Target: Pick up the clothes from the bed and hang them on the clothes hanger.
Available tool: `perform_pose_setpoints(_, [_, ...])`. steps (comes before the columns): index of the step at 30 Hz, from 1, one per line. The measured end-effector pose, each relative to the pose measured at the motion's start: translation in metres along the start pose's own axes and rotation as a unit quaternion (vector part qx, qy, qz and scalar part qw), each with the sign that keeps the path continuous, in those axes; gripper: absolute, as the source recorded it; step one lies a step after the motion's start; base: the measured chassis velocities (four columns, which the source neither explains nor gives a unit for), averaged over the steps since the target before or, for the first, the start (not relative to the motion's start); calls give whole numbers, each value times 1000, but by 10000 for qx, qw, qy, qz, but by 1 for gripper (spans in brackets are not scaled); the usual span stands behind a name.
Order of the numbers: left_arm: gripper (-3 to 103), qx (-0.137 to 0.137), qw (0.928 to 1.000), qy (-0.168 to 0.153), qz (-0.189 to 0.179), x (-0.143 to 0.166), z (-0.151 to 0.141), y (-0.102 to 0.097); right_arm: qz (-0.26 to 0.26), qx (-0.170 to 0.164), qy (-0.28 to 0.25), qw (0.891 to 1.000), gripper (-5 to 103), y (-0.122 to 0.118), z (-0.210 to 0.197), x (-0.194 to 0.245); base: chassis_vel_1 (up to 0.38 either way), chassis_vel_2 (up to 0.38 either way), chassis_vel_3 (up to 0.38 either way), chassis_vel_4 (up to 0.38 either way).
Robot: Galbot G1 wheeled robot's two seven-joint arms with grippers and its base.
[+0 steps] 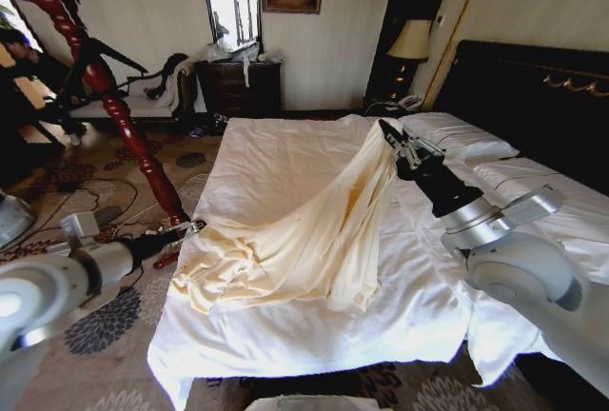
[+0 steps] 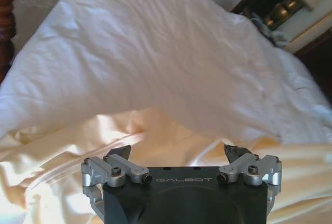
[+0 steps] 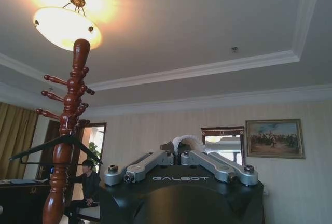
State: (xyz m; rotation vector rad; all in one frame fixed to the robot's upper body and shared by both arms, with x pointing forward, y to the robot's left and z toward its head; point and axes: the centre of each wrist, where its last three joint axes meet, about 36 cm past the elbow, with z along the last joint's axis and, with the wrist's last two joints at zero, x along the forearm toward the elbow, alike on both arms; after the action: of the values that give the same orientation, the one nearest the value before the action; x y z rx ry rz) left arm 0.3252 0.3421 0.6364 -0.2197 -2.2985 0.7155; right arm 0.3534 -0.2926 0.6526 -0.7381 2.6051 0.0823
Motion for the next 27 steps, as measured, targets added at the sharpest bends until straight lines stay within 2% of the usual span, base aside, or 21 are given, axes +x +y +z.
perform_pose_setpoints(3, [100, -632, 9972, -337, -231, -23, 21, 12, 20, 19, 45, 10000, 1, -2, 5, 1, 0, 0, 0, 0])
perform_pose_setpoints(4, [100, -632, 9972, -337, -231, -23, 21, 12, 20, 19, 45, 10000, 1, -2, 5, 1, 0, 0, 0, 0])
perform_pose_setpoints(5, [100, -829, 9952, -456, -257, -26, 25, 14, 28, 24, 60, 10000, 1, -2, 6, 1, 0, 0, 0, 0])
perform_pose_setpoints(7, [100, -1040, 9926, -629, -5, -23, 26, 12, 49, 40, 85, 9999, 1, -4, 8, 3, 0, 0, 0, 0])
perform_pose_setpoints(8, [100, -1220, 9881, -916, 203, -18, 23, 9, 64, 48, 85, 9999, 1, -5, 9, 3, 0, 0, 0, 0])
perform_pose_setpoints(9, [100, -1220, 9881, -916, 203, -18, 23, 9, 64, 48, 85, 9999, 1, -5, 9, 3, 0, 0, 0, 0])
perform_pose_setpoints(10, [100, -1436, 9807, -1279, 339, -13, 18, 5, 79, 51, 90, 9999, 1, -6, 10, 2, 0, 0, 0, 0])
perform_pose_setpoints(11, [100, -1753, 9665, -1829, 411, -7, 9, 1, 90, 49, 93, 9999, 1, -6, 12, 2, 0, 0, 0, 0])
perform_pose_setpoints(12, [100, -2067, 9478, -2399, 373, -3, 0, -1, 101, 47, 93, 9999, 1, -7, 13, 2, 0, 0, 0, 0])
perform_pose_setpoints(13, [100, -2403, 9236, -2973, 288, 0, -11, -1, 110, 41, 93, 9999, 1, -8, 13, 2, 0, 0, 0, 0])
perform_pose_setpoints(14, [100, -2403, 9236, -2973, 288, 0, -11, -1, 110, 41, 93, 9999, 1, -8, 13, 2, 0, 0, 0, 0])
perform_pose_setpoints(15, [100, -2738, 8982, -3434, 179, 3, -23, 0, 117, 32, 91, 9999, 1, -8, 14, 2, 0, 0, 0, 0])
perform_pose_setpoints(16, [100, -3103, 8679, -3879, -48, 8, -41, 3, 131, 28, 86, 9999, 1, -9, 15, 2, 0, 0, 0, 0])
perform_pose_setpoints(17, [100, -3395, 8406, -4212, -260, 11, -61, 9, 143, 29, 74, 9999, 1, -10, 16, 2, 0, 0, 0, 0])
perform_pose_setpoints(18, [100, -3395, 8406, -4212, -260, 11, -61, 9, 143, 29, 74, 9999, 1, -10, 16, 2, 0, 0, 0, 0])
perform_pose_setpoints(19, [100, -3533, 8243, -4403, -429, 14, -79, 14, 152, 27, 67, 9999, 1, -10, 17, 2, 0, 0, 0, 0])
perform_pose_setpoints(21, [100, -3618, 8068, -4615, -724, 20, -117, 26, 165, 25, 47, 9998, 1, -12, 17, 1, 0, 0, 0, 0])
perform_pose_setpoints(22, [100, -3665, 8008, -4673, -772, 24, -135, 31, 166, 23, 33, 9999, 1, -12, 17, 0, 0, 0, 0, 0])
perform_pose_setpoints(23, [100, -3718, 7958, -4711, -808, 29, -153, 35, 165, 17, 17, 9999, 1, -13, 18, -1, 0, 0, 0, 0])
perform_pose_setpoints(24, [100, -3718, 7958, -4711, -808, 29, -153, 35, 165, 17, 17, 9999, 1, -13, 18, -1, 0, 0, 0, 0])
perform_pose_setpoints(27, [100, -3756, 7883, -4799, -852, 53, -198, 43, 130, -19, -39, 9999, 1, -15, 21, -4, 0, 0, 0, 0])
